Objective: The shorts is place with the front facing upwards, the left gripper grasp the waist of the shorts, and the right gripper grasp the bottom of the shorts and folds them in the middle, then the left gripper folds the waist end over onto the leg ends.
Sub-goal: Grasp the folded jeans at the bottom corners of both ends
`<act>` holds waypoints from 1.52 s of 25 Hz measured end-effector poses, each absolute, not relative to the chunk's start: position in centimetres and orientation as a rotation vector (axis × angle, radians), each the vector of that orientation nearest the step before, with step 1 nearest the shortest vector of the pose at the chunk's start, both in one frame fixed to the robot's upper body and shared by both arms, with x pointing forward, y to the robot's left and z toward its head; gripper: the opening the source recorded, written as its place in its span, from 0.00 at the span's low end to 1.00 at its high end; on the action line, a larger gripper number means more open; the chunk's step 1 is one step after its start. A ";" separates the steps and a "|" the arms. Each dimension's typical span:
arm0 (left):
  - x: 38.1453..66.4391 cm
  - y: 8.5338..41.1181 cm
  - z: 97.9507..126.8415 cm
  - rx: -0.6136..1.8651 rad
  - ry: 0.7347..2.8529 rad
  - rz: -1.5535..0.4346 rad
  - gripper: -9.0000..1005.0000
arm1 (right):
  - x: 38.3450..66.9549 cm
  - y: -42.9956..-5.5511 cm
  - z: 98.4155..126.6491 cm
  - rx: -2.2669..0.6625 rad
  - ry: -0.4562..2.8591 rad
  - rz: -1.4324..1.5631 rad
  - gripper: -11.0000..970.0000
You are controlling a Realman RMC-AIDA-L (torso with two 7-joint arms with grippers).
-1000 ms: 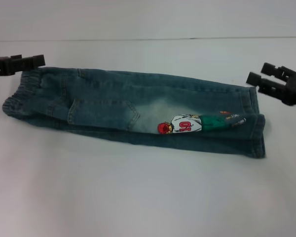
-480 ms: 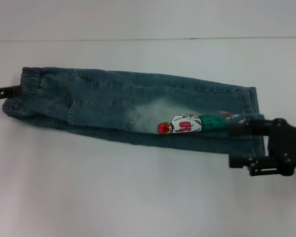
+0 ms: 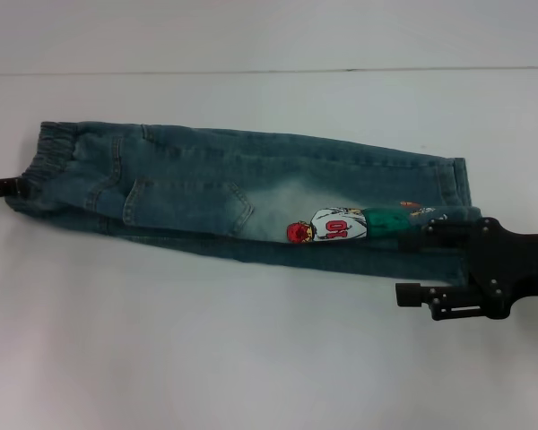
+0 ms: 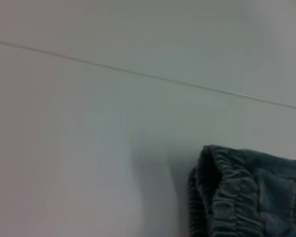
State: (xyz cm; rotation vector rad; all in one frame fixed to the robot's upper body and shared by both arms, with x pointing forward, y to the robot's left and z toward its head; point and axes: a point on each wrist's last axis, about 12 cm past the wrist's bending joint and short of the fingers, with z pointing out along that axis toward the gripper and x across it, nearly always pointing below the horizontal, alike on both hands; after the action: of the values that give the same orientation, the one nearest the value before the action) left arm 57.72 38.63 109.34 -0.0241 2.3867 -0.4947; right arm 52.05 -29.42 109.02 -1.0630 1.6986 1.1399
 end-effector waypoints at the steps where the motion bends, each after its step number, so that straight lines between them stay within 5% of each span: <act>1: 57.8 38.6 109.3 -0.033 2.392 -0.494 0.83 | 52.1 -29.4 109.0 -1.063 1.700 1.138 0.87; 16: 58.8 36.4 108.5 -0.026 2.442 -0.543 0.82 | 52.5 -29.4 108.7 -1.048 1.727 1.092 0.86; 29: 59.5 35.5 108.8 0.029 2.448 -0.538 0.19 | 52.5 -29.1 108.4 -1.041 1.731 1.082 0.87; 38: 59.5 35.5 109.1 0.041 2.445 -0.545 0.09 | 52.6 -29.1 108.1 -1.036 1.739 1.062 0.85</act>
State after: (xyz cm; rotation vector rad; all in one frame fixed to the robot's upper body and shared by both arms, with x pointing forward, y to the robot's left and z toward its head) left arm 59.54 35.49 109.09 0.0411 2.4449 -0.5446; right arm 52.63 -29.09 108.09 -1.0358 1.7388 1.0624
